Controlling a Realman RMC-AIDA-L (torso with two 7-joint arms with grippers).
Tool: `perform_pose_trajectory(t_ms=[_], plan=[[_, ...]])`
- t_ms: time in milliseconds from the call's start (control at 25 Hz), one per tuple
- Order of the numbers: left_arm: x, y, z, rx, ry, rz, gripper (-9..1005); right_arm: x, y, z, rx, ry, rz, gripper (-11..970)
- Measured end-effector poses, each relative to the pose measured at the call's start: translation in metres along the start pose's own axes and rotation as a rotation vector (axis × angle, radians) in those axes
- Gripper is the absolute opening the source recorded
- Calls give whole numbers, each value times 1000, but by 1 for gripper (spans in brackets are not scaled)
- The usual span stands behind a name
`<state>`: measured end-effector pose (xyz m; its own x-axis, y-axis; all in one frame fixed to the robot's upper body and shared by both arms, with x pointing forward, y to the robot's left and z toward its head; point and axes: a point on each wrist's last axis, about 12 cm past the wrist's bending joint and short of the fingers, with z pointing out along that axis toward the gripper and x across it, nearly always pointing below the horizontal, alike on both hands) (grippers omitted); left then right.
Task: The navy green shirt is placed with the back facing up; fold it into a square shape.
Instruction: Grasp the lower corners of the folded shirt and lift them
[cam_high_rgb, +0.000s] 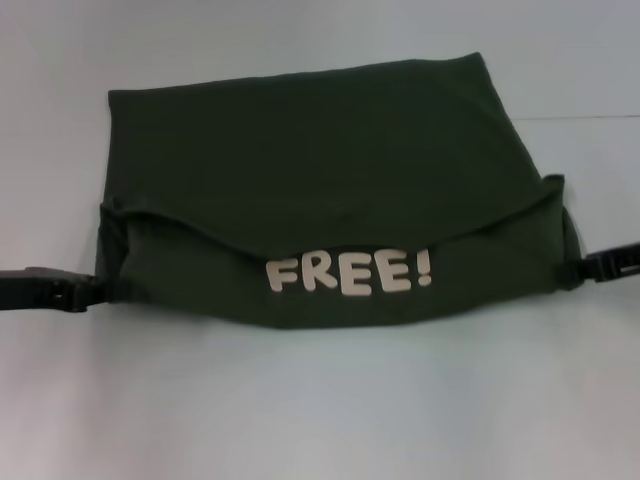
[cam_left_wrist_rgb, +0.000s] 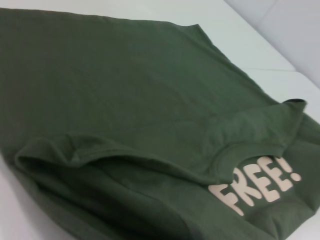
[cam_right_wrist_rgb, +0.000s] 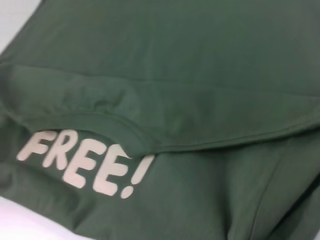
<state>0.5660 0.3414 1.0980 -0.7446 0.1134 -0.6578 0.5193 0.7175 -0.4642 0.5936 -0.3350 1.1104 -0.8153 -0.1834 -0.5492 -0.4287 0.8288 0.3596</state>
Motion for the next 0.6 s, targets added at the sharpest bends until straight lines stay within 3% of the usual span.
perform_pose_trajectory(t_ms=[280, 600], plan=[[1, -7, -25, 95, 70, 9, 15, 28, -1, -18, -115, 10, 20, 44], [0, -8, -51, 123, 60, -13, 16, 68, -4, -42, -230, -32, 68, 43]])
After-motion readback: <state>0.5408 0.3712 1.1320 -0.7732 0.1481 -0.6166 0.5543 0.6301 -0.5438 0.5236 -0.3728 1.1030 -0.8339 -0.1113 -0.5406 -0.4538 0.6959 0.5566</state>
